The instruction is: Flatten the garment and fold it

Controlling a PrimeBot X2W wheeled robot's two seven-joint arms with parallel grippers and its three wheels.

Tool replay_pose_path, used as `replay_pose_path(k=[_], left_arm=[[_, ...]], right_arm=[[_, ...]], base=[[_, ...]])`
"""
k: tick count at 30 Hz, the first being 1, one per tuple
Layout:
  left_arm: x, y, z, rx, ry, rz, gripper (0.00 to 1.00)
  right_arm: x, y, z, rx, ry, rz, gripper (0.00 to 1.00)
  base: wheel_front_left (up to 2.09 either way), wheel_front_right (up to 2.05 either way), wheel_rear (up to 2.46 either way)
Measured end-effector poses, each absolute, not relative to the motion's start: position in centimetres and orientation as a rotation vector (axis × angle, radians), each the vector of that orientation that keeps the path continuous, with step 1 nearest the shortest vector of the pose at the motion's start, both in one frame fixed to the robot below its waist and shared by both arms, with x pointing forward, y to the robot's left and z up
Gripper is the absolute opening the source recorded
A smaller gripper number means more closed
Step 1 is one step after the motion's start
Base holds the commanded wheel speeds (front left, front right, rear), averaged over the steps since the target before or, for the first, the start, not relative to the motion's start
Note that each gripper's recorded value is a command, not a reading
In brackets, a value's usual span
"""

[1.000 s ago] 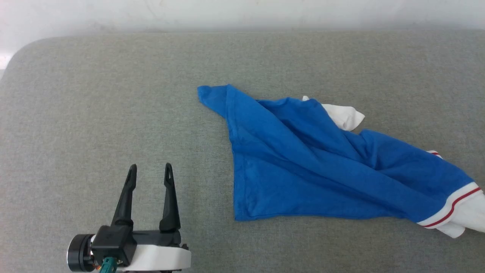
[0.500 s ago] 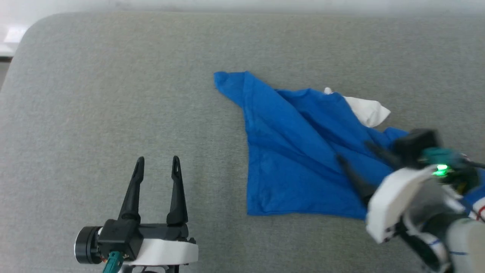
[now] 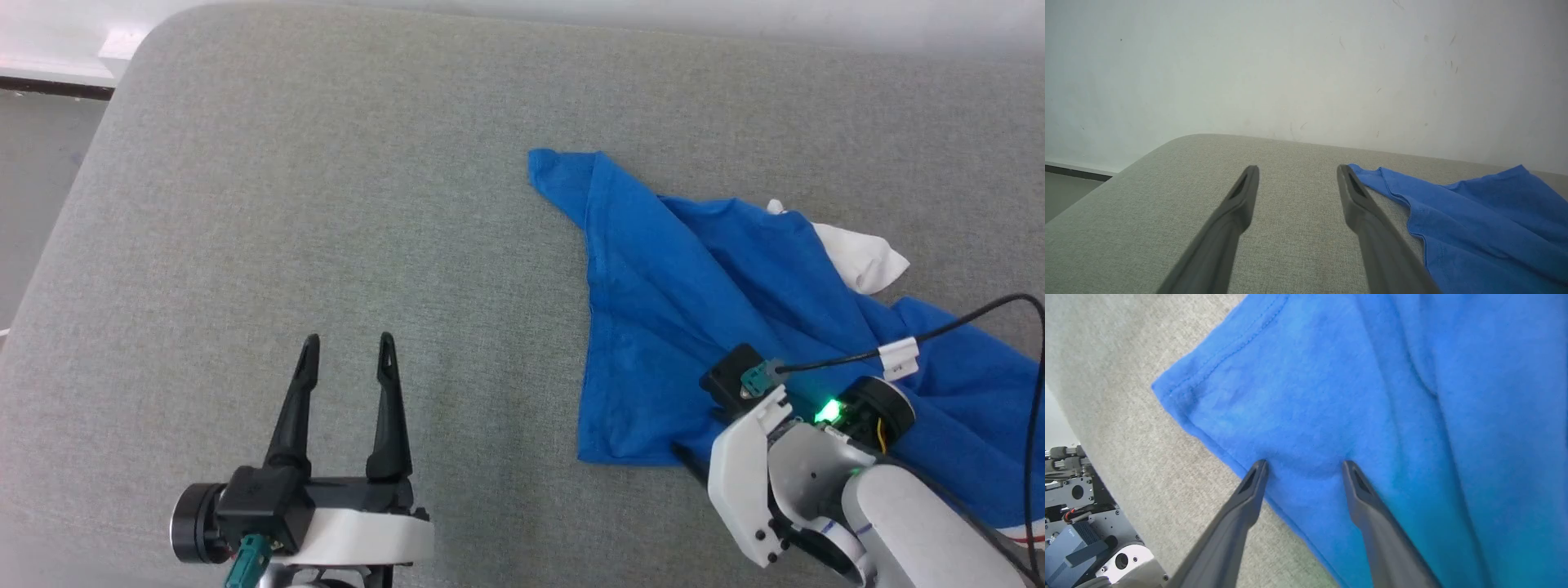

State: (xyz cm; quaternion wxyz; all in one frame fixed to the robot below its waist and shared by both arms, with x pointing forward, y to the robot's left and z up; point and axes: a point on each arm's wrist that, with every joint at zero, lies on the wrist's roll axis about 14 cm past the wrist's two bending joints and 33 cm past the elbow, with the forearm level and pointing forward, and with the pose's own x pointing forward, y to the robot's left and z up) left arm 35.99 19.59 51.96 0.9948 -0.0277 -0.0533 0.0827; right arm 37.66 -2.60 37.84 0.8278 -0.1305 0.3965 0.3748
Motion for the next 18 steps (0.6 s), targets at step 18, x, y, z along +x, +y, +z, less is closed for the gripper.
replay_pose_path(k=[18], left_arm=[[37.5,17.1,52.1,-0.079,-0.12,0.074,1.0]], right_arm=[[35.2,-1.2,43.6,-0.032,0.791,0.882,0.0]], base=[[0.0,0.0,0.0]])
